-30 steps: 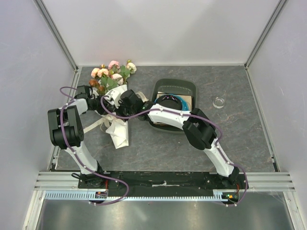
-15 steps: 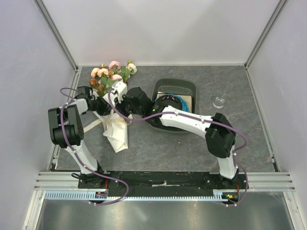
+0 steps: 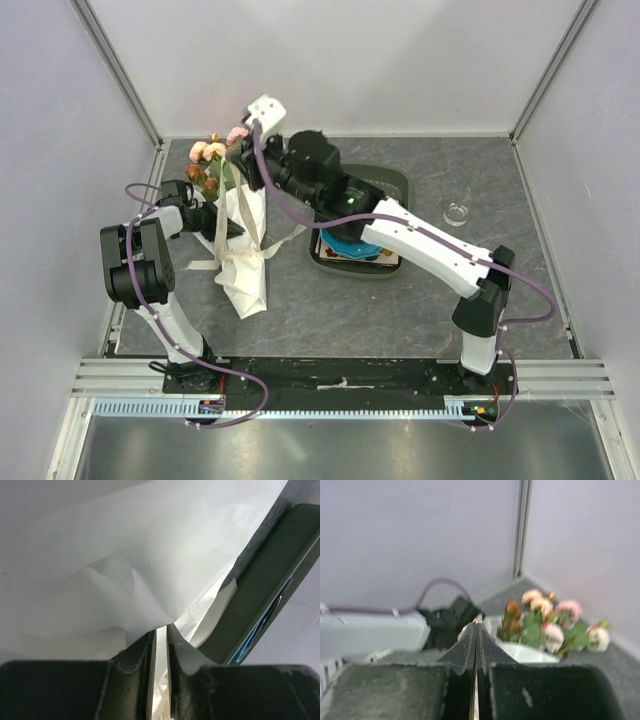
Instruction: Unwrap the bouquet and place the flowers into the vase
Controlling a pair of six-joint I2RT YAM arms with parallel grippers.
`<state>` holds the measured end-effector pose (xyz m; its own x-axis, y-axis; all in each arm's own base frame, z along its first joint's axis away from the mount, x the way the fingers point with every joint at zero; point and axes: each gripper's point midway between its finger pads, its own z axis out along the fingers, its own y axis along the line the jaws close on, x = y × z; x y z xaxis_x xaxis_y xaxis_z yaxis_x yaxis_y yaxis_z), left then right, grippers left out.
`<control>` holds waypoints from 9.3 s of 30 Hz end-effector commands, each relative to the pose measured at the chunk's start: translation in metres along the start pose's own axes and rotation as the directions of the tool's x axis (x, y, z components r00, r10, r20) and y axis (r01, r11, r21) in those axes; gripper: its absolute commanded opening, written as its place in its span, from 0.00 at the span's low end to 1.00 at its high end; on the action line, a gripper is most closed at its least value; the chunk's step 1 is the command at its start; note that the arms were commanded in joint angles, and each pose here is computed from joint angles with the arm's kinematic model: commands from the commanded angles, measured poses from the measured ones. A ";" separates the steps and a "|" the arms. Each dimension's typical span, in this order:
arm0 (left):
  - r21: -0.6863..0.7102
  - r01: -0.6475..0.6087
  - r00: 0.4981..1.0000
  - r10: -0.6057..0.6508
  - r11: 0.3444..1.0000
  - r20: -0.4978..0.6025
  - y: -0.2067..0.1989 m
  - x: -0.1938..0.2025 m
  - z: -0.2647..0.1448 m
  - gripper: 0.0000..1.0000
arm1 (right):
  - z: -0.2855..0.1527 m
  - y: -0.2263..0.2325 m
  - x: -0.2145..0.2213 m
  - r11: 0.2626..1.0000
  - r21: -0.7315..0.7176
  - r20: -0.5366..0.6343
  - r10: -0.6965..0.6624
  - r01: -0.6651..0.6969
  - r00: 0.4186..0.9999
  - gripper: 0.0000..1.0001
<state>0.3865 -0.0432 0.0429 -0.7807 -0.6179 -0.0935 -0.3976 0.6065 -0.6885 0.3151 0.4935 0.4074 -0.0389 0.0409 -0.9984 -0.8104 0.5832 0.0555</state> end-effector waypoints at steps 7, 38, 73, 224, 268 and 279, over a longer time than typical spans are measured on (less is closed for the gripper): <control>-0.008 -0.019 1.000 0.020 1.000 0.020 -0.001 -0.009 -0.003 0.21 | -0.139 -0.028 -0.226 0.989 0.149 0.450 -0.070 0.003 0.890 0.00; -0.008 -0.045 0.998 0.046 0.999 0.053 -0.007 -0.012 -0.012 0.21 | -0.553 -0.191 -0.255 0.329 0.924 0.309 -0.342 -0.195 0.887 0.00; 0.085 -0.096 0.992 0.089 0.992 0.088 -0.036 -0.009 -0.033 0.24 | -0.439 -0.227 0.143 0.106 0.896 0.425 0.067 -0.430 0.903 0.00; 0.055 -0.543 0.755 0.458 0.838 0.469 -0.164 0.109 -0.218 0.90 | -0.059 0.076 0.300 0.746 -0.125 -0.705 0.397 -0.654 0.587 0.36; 0.109 -0.333 0.896 0.279 0.936 0.347 -0.090 0.164 -0.186 0.57 | 0.098 -0.060 0.325 0.781 0.185 -0.353 0.619 -0.596 0.702 0.47; 0.100 -0.349 0.887 0.294 0.932 0.357 -0.088 0.162 -0.186 0.58 | 0.114 -0.071 0.348 0.761 0.214 -0.307 0.648 -0.613 0.697 0.19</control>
<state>0.2042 -0.1070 0.2128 -0.6540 -0.5720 -0.4951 -0.0896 0.7085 -0.7000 0.4064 0.5486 0.0363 -0.7779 0.0874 -0.6223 -0.4520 0.6101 0.6507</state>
